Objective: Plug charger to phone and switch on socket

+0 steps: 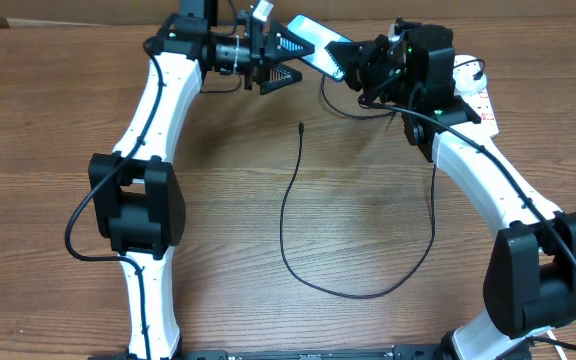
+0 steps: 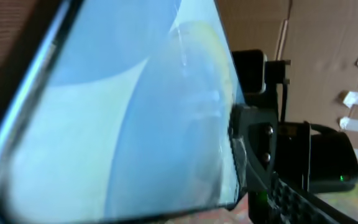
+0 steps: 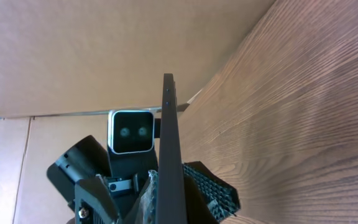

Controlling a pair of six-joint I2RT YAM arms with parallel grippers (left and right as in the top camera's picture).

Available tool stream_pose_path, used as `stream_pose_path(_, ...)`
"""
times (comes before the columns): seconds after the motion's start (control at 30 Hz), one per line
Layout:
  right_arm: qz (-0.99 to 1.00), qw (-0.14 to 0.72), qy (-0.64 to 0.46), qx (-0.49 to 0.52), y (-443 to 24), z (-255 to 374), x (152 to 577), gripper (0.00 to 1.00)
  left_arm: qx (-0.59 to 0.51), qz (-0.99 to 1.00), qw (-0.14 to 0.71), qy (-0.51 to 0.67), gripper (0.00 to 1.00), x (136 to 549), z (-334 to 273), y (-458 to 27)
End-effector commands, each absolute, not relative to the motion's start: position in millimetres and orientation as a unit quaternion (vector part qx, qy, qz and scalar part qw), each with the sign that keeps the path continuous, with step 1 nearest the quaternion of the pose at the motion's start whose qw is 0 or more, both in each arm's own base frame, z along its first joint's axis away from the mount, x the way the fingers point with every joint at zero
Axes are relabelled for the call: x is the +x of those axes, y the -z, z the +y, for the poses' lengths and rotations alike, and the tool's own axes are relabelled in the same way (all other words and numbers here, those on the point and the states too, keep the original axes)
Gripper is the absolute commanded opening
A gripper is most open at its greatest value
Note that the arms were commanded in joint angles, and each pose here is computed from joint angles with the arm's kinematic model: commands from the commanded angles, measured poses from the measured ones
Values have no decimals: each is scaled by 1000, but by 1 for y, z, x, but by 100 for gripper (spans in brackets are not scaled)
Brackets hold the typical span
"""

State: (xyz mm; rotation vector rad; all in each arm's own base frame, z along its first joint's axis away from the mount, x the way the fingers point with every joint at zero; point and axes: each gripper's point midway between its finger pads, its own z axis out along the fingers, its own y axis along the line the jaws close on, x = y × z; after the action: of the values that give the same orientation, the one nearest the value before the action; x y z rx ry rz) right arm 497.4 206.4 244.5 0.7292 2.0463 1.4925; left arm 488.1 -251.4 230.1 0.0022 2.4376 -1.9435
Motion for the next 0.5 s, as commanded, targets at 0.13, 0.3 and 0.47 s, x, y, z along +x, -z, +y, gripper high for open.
stream_pose_path(0.13, 742, 260, -564, 254, -271, 223, 490, 4, -49, 778, 6, 627, 75, 504, -258, -244)
stream_pose_path(0.3, 750, 245, -558, 256, -259, 231, 488, 4, -48, 771, 21, 635, 72, 512, -260, -253)
stream_pose_path(0.47, 752, 236, -561, 251, -257, 233, 485, 4, -66, 780, 40, 621, 68, 521, -258, -248)
